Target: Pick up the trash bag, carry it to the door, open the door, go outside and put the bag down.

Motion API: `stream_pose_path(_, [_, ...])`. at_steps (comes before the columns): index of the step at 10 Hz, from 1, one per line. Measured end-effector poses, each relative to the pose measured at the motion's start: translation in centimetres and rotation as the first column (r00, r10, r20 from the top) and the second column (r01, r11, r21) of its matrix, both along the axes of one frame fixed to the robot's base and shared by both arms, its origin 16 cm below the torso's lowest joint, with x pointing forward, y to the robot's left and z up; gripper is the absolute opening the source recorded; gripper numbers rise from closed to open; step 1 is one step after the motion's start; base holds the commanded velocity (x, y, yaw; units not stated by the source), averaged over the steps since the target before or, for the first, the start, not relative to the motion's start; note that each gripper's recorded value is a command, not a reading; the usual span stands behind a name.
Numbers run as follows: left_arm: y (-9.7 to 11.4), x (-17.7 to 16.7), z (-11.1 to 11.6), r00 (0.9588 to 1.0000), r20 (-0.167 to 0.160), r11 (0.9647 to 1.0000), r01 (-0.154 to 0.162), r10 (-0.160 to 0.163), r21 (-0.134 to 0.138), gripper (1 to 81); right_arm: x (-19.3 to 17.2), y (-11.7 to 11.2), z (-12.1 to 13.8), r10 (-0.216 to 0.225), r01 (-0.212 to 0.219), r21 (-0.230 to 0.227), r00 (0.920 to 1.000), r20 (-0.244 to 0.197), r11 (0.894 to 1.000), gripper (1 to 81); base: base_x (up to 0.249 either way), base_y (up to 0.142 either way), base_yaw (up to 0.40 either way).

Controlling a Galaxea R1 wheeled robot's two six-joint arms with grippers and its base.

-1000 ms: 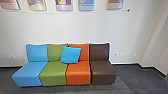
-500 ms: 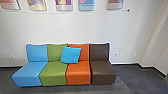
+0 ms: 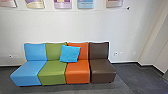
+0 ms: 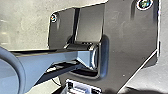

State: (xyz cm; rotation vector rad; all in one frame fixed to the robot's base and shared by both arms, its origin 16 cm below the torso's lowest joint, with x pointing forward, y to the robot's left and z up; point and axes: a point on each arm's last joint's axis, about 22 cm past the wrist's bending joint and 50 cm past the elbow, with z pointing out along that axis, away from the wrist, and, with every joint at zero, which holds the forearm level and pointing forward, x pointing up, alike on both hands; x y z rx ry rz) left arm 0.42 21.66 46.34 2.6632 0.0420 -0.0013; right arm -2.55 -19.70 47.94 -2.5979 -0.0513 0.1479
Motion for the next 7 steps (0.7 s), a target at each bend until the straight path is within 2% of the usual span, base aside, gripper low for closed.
stream_pose_path(1, [1.5, 0.3, -0.1, 0.9998, -0.018, 0.9998, -0.006, 0.007, 0.017, 81.1, 0.6, -0.1, 0.7, 0.0, 0.001, 0.018, 0.9999, -0.015, 1.0, 81.1, 0.0, 0.0, 0.0])
stream_pose_path(2, [1.3, 1.0, -0.2, 0.9994, -0.028, 0.9998, -0.017, 0.018, 0.012, 81.1, 1.7, -0.4, 1.4, -0.004, 0.005, 0.035, 0.9996, -0.029, 0.999, 81.1, 0.0, 0.0, 0.0])
stream_pose_path(4, [-0.6, 1.9, 0.1, 0.9972, -0.062, 0.9987, -0.044, 0.042, -0.027, 81.1, 3.7, -2.8, 2.5, -0.018, 0.02, 0.034, 0.9982, -0.058, 0.999, 81.1, 0.0, 0.0, 0.0])
stream_pose_path(5, [-0.4, 2.5, 0.2, 0.9951, -0.08, 0.9977, -0.06, 0.058, -0.03, 81.1, 4.6, -4.1, 2.8, -0.025, 0.027, 0.027, 0.9973, -0.069, 0.999, 81.1, 0.0, 0.0, 0.0])
stream_pose_path(7, [1.4, 6.6, -0.1, 0.9943, -0.052, 0.9955, -0.094, 0.093, -0.013, 81.1, 7.3, -5.0, 4.3, -0.04, 0.043, 0.048, 0.9976, -0.056, 0.998, 81.1, 0.0, 0.0, 0.0])
